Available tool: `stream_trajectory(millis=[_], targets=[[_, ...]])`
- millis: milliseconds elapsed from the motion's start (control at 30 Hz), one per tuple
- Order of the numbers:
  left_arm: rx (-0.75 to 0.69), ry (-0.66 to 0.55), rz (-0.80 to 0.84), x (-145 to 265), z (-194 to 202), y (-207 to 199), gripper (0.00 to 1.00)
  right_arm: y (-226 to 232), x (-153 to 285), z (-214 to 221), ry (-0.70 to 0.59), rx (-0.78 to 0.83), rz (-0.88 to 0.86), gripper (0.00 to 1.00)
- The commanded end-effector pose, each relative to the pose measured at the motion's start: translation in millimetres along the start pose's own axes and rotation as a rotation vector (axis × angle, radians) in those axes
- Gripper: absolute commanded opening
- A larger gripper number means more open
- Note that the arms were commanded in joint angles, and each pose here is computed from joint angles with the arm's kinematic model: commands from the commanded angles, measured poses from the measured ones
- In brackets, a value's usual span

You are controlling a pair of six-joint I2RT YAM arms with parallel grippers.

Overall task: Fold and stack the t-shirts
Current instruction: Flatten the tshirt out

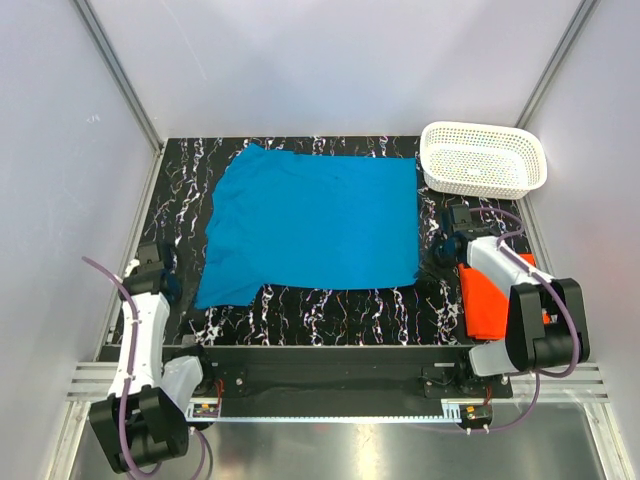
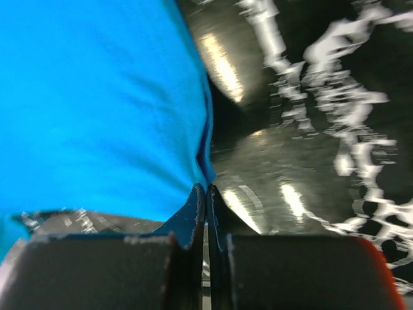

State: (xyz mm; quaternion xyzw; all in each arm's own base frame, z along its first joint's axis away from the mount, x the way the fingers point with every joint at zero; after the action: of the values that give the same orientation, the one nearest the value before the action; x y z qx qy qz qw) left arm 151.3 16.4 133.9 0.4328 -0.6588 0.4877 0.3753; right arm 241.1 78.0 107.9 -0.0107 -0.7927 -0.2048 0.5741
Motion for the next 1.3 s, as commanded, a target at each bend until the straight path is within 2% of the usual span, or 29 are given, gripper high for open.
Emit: stream_trajectory(millis=[0,200,333,400,433,500,667,967,1267], targets=[[0.019,-0.112,-0.013,13,-18,-11,0.00,-23,6,-5,0.020,0.038,0.156,0.00],[0.011,-0.092,-0.035,9,-16,-9,0.00,-26,-2,-7,0.084,0.068,0.173,0.00],[0.003,-0.091,-0.035,10,-17,-11,0.00,-39,4,-13,0.050,0.115,0.272,0.00],[-0.070,0.046,0.066,12,-2,-24,0.00,-36,6,-21,0.038,0.156,0.260,0.01],[-0.119,0.155,0.159,12,13,-33,0.00,-33,6,-23,0.042,0.158,0.239,0.01],[-0.108,0.214,0.160,8,26,-31,0.00,-26,-2,-21,0.090,0.122,0.179,0.01],[-0.110,0.201,0.124,5,27,-21,0.00,-23,-7,-15,0.127,0.102,0.138,0.01],[-0.247,0.134,0.230,29,14,-45,0.00,-27,-3,-3,0.139,0.097,0.140,0.03],[-0.350,0.109,0.408,50,5,-98,0.00,-24,1,-19,0.089,0.108,0.166,0.02]])
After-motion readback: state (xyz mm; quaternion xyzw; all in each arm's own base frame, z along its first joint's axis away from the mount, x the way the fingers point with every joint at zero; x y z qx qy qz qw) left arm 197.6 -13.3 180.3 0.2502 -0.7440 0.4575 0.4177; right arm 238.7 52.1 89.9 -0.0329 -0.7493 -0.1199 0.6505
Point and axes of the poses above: each gripper's point midway between its finger pads, its own x axis back along the fingers, its own y axis along the line the jaws close on, z = x × y, the point moved 7 cm from there along x, back along the fingers, and after that the axes turned 14 degrees about x, right-handed, at the moved point
